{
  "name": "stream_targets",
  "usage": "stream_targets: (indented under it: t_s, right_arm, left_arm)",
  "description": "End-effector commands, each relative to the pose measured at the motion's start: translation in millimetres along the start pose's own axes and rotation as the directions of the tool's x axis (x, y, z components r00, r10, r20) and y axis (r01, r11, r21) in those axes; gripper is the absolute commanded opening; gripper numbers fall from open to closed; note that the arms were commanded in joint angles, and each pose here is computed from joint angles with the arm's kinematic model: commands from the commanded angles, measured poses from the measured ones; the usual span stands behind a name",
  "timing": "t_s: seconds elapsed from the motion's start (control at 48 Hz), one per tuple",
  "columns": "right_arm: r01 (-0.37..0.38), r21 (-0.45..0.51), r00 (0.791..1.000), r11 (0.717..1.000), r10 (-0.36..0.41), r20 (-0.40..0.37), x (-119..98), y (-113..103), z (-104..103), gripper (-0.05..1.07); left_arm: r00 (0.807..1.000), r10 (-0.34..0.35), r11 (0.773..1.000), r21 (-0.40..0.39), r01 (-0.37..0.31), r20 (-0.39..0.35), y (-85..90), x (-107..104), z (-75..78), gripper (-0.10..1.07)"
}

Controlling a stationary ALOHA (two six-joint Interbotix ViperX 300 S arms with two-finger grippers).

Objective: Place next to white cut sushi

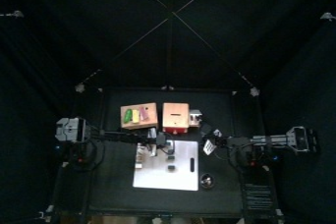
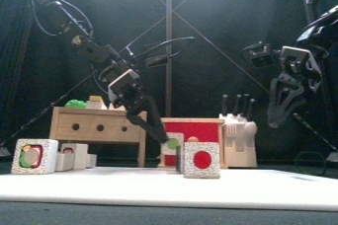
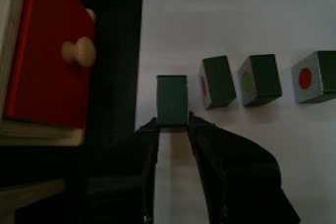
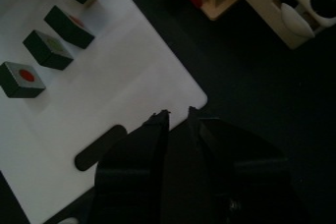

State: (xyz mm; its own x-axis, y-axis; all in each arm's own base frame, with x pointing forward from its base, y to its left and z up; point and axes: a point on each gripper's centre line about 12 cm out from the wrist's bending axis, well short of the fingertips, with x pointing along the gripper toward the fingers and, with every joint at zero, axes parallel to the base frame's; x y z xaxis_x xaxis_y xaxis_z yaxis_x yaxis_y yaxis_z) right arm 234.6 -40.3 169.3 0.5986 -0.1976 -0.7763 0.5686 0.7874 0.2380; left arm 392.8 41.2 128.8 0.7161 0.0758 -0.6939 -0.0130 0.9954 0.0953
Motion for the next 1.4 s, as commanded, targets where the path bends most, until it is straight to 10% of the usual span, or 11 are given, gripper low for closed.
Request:
stream_targets:
  t_s: [0.0,0.771,1.375]
  right_arm:
    - [-0.019,0.016,1.000,1.000,0.018,0.021,-3,4,6,0.65]
    - [-0.019,0.046,1.000,0.999,0.019,-0.009,5,9,8,0.65]
    - [-0.018,0.042,1.000,0.999,0.019,-0.017,9,14,12,0.65]
  left_arm:
    - [0.999,0.005,1.000,0.001,-0.005,0.049,1.2,-13,13.7,0.59]
    - [0.997,0.008,0.999,-0.042,-0.011,-0.080,-2.7,-58,-56.2,0.58]
    - [0.995,0.007,0.998,-0.062,-0.013,-0.104,-2.5,-59,-67.4,0.74]
